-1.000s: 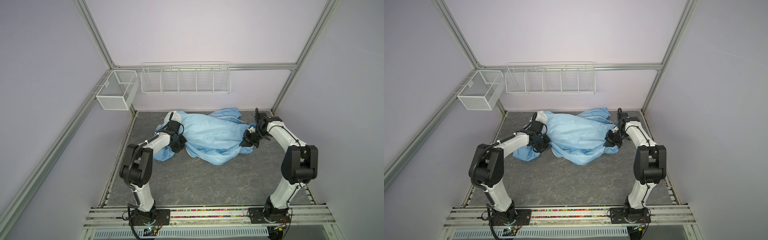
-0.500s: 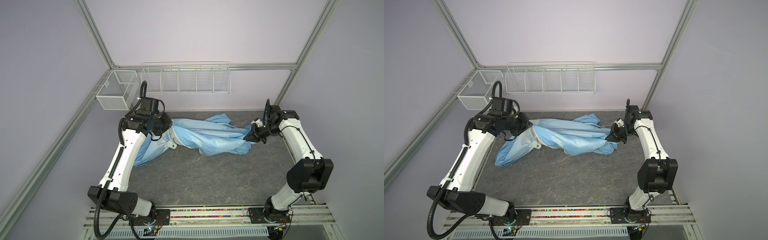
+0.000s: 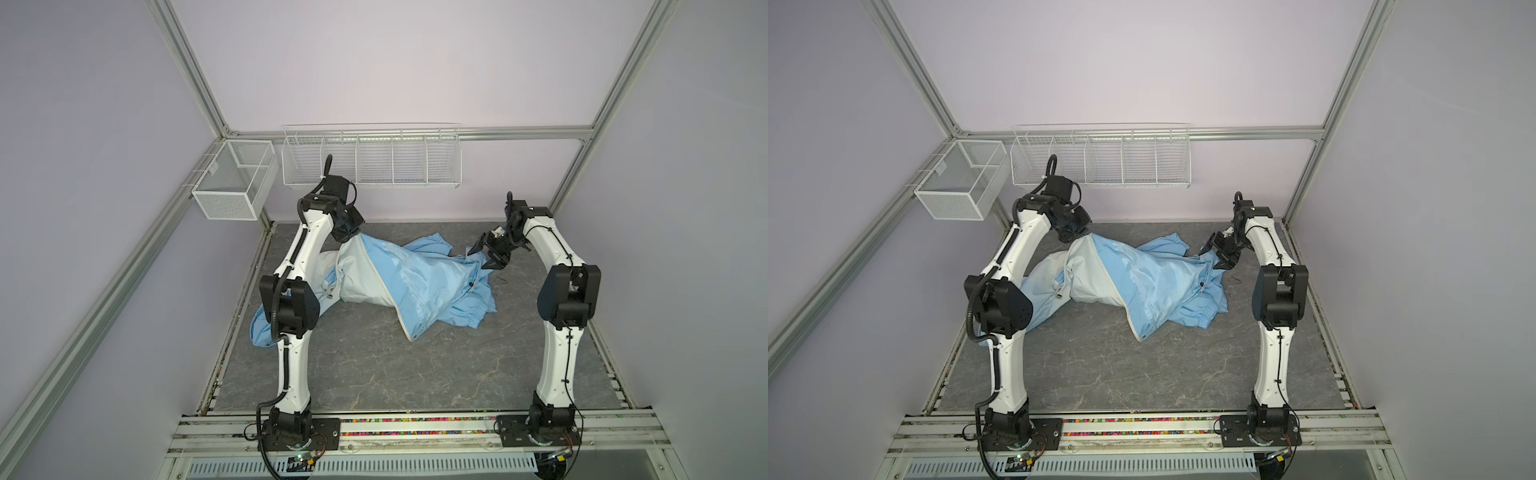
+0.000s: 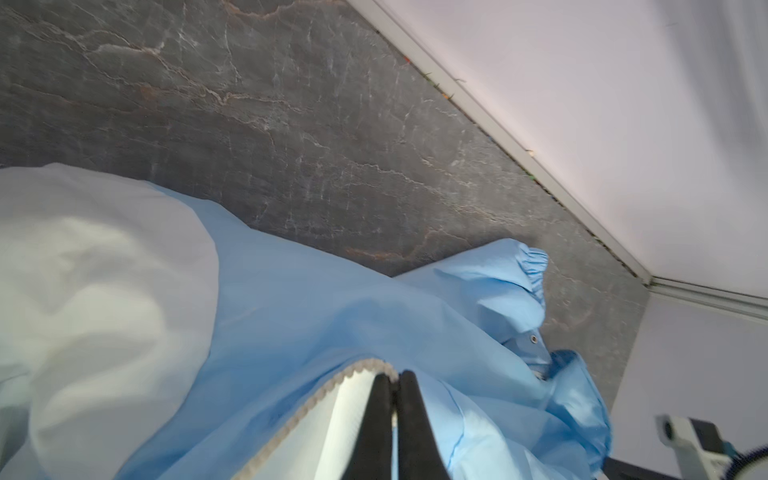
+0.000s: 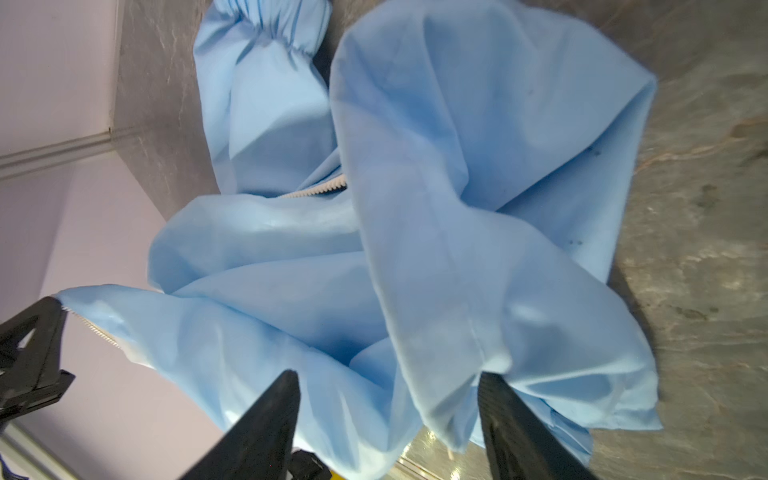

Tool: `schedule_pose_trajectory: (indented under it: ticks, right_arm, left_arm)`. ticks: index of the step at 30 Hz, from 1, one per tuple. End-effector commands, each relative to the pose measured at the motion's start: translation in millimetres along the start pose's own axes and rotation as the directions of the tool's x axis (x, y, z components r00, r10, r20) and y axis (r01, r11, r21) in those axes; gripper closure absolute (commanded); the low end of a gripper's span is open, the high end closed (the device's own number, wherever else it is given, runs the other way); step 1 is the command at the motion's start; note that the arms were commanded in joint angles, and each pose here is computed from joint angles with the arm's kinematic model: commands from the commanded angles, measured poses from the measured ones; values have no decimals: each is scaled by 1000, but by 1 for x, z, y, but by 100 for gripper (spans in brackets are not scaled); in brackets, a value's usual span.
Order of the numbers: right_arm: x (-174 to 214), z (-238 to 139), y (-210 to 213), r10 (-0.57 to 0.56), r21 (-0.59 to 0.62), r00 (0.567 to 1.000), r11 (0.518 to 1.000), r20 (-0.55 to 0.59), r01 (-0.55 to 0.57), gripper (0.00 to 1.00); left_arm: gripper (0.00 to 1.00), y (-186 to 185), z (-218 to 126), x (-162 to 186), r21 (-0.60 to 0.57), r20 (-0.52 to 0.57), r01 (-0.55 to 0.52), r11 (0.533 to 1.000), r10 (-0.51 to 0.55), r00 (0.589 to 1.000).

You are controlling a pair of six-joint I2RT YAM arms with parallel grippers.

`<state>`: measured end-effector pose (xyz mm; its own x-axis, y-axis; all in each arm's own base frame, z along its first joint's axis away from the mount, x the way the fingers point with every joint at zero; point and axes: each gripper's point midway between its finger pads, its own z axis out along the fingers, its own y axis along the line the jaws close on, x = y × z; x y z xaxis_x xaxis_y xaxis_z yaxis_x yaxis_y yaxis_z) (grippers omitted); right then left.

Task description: Zip up the jacket

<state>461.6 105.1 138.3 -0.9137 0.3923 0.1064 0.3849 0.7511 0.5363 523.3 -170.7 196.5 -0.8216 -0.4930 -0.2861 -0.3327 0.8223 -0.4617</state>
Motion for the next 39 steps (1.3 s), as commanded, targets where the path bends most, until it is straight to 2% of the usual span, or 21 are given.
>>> schedule_pose_trajectory:
  ticks: [1,6,11,16,25,33,39]
  right_arm:
    - [15,-68,26,-80,-6,978,997,191,83,22]
    - [71,-68,11,-49,-17,983,998,176,53,34]
    - [135,-26,-11,-74,82,995,994,68,68,39]
    - [165,24,-16,-72,91,997,993,-5,73,47]
    - [147,74,-6,-10,92,1000,996,0,10,56]
    - [135,89,-18,32,156,999,987,14,-34,66]
    - [128,100,-19,36,163,999,986,15,-38,66]
  left_arm:
    - [100,3,-19,-7,-22,27,-14,1000,14,1000]
    - [100,20,-10,-4,-40,18,-3,999,4,1000]
    - [100,32,-5,-1,-46,1,5,999,-5,1000]
    - [100,39,3,2,-52,-23,1,999,-2,1000]
    - [100,47,6,4,-50,-60,-16,999,13,998]
    - [100,53,3,6,-46,-73,-19,999,16,997]
    - [100,56,4,11,-45,-84,-16,999,12,996]
